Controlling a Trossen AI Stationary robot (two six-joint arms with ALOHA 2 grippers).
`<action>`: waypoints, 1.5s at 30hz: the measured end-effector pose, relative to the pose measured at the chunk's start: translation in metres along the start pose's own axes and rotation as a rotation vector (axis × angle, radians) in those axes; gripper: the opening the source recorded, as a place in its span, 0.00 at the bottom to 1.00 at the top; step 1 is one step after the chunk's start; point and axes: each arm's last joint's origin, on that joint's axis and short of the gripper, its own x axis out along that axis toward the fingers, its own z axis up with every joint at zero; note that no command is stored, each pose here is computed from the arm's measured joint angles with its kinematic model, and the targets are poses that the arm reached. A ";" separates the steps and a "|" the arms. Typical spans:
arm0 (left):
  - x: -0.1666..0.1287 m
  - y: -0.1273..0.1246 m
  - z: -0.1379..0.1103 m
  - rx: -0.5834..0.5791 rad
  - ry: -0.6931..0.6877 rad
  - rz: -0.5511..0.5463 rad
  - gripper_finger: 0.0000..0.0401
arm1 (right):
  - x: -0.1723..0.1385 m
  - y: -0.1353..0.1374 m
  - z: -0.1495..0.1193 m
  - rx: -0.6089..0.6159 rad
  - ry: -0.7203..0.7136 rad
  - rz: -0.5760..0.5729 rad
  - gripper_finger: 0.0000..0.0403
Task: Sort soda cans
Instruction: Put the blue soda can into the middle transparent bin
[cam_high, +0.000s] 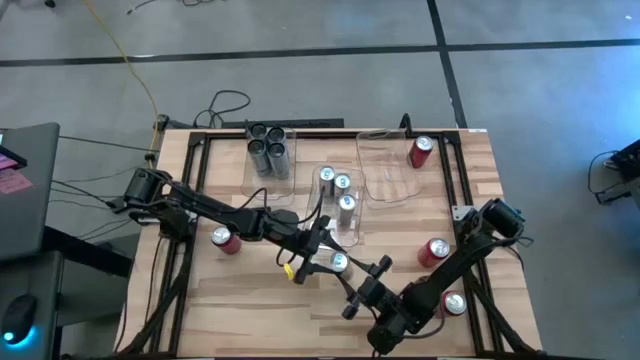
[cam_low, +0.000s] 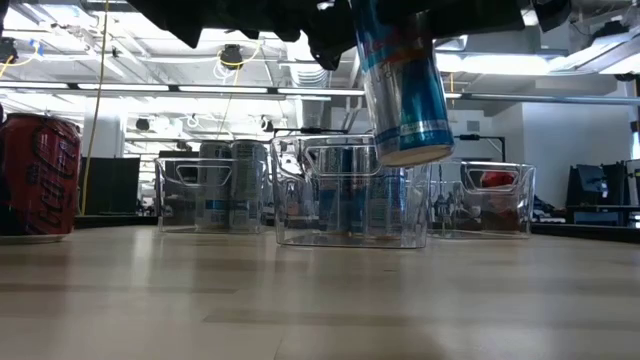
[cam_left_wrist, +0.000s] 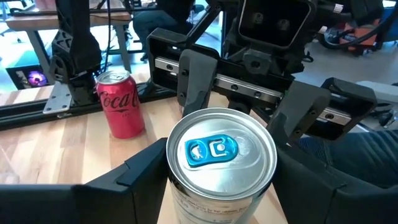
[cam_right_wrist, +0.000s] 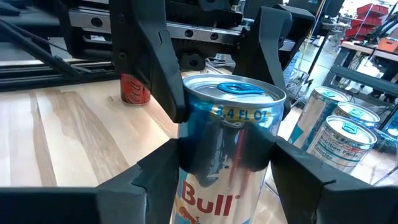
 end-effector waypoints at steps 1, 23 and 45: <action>0.000 0.000 0.000 -0.003 -0.001 0.000 0.60 | 0.001 0.000 0.000 0.006 0.000 -0.003 0.59; -0.014 0.004 0.015 0.009 0.005 0.044 0.59 | -0.026 -0.001 0.008 0.156 0.122 0.175 0.96; -0.070 0.091 0.021 -0.028 0.174 0.405 0.60 | -0.075 -0.044 -0.004 0.250 0.205 0.122 0.93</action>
